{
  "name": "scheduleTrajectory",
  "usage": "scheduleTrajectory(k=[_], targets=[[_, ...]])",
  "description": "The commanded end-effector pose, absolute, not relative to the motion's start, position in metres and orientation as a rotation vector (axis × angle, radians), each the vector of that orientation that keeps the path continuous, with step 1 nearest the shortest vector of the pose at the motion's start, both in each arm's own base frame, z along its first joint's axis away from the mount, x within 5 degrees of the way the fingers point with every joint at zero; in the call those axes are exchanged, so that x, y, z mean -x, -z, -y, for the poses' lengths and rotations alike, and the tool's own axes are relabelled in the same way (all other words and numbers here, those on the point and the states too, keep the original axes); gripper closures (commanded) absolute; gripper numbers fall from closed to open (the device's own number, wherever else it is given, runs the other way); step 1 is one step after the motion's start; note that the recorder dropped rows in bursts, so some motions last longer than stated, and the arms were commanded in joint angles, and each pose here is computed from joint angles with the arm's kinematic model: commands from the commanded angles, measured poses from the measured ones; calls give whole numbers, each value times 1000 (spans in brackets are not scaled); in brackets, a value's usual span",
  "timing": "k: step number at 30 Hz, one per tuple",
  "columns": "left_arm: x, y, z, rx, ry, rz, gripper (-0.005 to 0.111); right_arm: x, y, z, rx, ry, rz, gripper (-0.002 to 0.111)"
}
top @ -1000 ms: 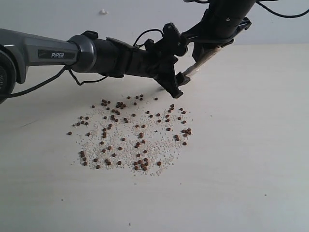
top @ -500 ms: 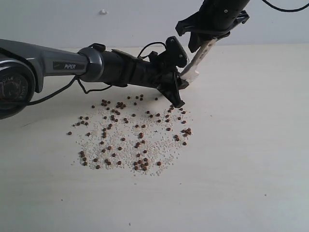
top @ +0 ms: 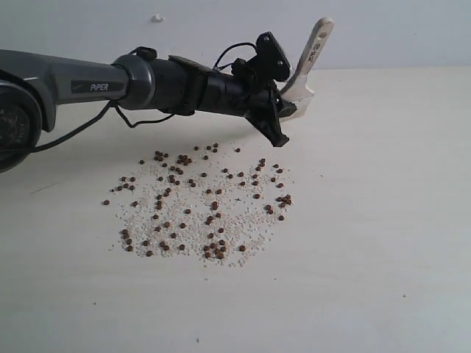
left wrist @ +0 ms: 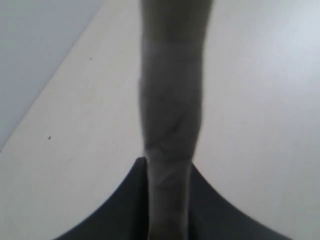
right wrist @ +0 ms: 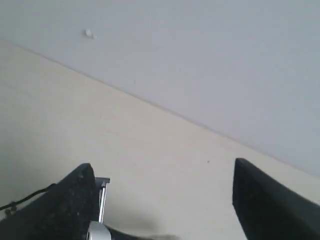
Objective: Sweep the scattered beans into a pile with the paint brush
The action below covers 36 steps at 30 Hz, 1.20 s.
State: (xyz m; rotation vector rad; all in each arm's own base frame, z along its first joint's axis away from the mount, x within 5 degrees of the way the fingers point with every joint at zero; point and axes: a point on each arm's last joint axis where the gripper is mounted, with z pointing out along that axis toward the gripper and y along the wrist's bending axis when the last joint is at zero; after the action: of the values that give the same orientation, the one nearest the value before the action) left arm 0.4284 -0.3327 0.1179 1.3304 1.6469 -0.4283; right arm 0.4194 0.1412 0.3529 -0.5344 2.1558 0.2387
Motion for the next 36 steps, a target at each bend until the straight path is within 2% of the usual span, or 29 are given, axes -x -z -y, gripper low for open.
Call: scheduleTrajectory(k=[1, 6, 13, 17, 23, 28, 36], targets=[[-427, -147, 322, -1365, 575, -1634, 107, -405, -384, -132, 615, -114, -2058, 39], [-429, -162, 300, -1375, 694, -1702, 107, -393, -385, -125, 651, -47, -2033, 45], [-430, -175, 265, -1387, 966, -1746, 107, -379, -378, -96, 620, -28, -2053, 45], [-429, -183, 246, -1408, 1095, -1746, 107, -371, -364, -91, 696, -213, -2046, 47], [-433, -187, 220, -1419, 1175, -1742, 107, -352, -354, -120, 947, -615, -1875, 47], [-439, -189, 206, -1370, 1168, -1759, 107, -351, -323, -125, 1017, -686, -1835, 47], [-435, -189, 215, -1407, 1168, -1738, 107, -356, -275, -136, 1136, -771, -1644, 47]])
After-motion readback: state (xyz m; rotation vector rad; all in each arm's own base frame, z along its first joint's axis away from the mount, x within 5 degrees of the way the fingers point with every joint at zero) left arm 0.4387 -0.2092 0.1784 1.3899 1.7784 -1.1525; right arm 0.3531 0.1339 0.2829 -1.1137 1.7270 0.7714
